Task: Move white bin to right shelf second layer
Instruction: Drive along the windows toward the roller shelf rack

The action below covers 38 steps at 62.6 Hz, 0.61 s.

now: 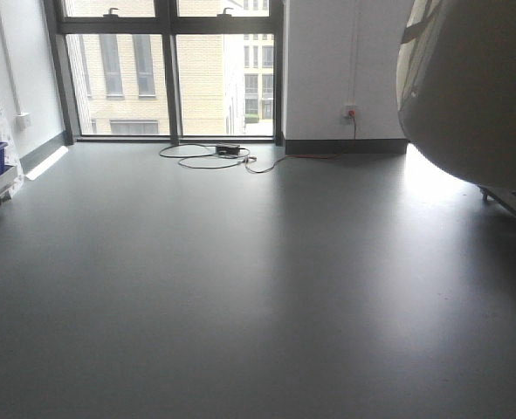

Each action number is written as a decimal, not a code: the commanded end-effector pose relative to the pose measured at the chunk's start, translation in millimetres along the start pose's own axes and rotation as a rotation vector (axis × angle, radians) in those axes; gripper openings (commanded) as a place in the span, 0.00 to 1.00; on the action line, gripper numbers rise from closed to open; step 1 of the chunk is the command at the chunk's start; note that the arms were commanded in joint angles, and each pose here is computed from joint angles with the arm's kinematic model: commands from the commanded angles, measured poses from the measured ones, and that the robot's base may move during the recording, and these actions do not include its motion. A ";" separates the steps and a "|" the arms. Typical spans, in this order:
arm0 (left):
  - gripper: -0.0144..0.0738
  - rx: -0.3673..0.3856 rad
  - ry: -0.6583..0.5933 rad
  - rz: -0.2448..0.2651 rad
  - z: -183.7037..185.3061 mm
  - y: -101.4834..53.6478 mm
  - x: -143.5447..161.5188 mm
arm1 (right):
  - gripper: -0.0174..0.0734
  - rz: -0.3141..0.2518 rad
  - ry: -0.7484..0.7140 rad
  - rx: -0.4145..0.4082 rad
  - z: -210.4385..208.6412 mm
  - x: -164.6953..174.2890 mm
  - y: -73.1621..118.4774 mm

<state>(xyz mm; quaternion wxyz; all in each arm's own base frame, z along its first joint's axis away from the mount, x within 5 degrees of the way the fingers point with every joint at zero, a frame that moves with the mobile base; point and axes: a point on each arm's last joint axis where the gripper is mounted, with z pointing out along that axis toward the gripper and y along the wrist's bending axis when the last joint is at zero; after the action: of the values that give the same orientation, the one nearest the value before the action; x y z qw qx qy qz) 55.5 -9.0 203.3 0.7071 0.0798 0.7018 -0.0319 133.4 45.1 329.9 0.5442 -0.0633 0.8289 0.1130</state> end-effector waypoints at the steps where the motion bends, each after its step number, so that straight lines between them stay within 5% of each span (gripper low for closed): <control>1: 0.26 -0.006 -0.062 0.002 0.3 -0.1 4.0 | 0.25 -0.002 -0.130 -0.032 -6.4 -18.2 3.0; 38: 0.26 -0.006 -0.062 0.002 0.3 -0.1 4.0 | 0.25 -0.002 -0.131 -0.032 -6.4 -18.3 3.1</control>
<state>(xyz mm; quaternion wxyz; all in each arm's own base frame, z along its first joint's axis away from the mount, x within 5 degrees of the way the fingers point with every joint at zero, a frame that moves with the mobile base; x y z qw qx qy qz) 55.5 -9.0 203.3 0.7071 0.0798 0.7018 -0.0319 133.4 45.1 330.0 0.5444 -0.0634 0.8287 0.1132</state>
